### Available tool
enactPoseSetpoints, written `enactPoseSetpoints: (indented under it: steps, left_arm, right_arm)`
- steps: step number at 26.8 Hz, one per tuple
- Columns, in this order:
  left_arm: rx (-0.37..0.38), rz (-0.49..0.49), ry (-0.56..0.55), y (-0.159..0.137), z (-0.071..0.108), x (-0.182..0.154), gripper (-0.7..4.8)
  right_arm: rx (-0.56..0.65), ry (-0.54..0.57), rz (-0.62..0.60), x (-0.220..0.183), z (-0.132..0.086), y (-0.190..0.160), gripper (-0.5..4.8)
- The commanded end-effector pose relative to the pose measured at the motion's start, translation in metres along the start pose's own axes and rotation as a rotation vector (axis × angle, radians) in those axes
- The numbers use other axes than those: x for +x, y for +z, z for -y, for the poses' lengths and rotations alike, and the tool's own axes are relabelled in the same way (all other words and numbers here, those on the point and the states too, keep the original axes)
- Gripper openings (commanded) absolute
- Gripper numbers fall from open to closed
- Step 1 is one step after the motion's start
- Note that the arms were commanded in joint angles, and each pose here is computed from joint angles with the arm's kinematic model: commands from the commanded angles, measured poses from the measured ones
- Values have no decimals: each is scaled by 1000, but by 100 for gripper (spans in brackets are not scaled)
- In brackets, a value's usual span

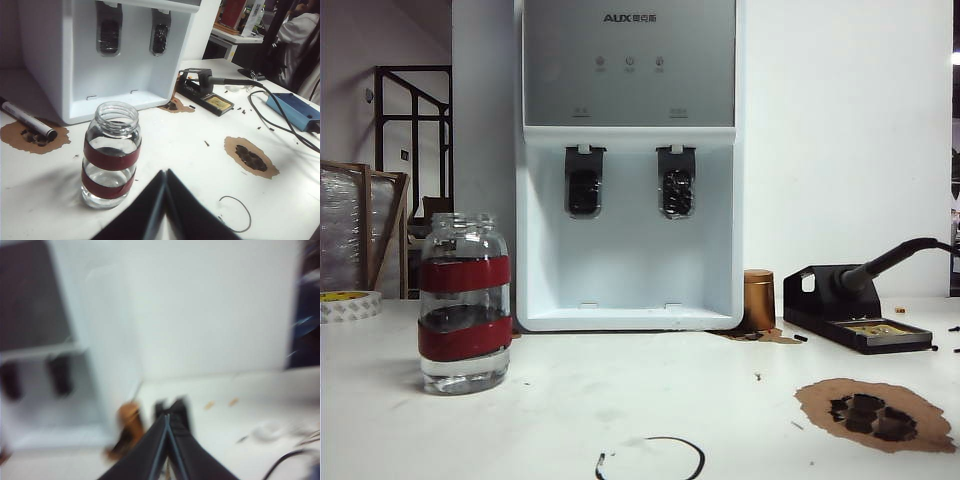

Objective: Pick up the water bottle with two loops of red belts, then reach the front water dispenser and gently press the gray-black baffle horizontally to get a little water.

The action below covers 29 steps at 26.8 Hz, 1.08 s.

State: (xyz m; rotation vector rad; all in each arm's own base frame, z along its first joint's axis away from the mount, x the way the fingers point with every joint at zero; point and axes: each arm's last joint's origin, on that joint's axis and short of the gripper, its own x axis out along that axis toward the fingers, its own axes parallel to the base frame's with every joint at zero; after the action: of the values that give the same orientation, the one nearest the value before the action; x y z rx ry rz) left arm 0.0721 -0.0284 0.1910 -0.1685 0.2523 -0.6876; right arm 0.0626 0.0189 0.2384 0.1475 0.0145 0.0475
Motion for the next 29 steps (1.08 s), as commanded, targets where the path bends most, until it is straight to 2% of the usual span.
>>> enactPoseSetpoints:
  steps: [1,4,10,13,16,18,20,29]
  left_arm:
    - [8,10,7,1,0,0,-4]
    - [8,11,7,1,0,0,-4]
    - [8,13,17,1,0,0,-4]
    - [8,12,18,1,0,0,-4]
    - [8,12,18,1,0,0,-4]
    - [4,6,18,0,0,0,-4]
    - [1,0,17,0,0,0,-4]
    - [-2,-9,-6,-1,0,0,-4]
  right_arm:
    - [-21,-119,39,-2,4,4,-2]
    - [-28,-93,22,-2,3,2,-2]
    - [-9,91,-23,-2,-2,-1,-2]
    - [2,122,-38,-1,-3,-2,-2]
    - [4,271,-62,-2,-7,-3,-2]
    - [12,440,-92,-4,-12,-4,-1]
    - [36,467,-101,-4,-12,-4,5]
    - [41,465,-102,-4,-12,-4,8]
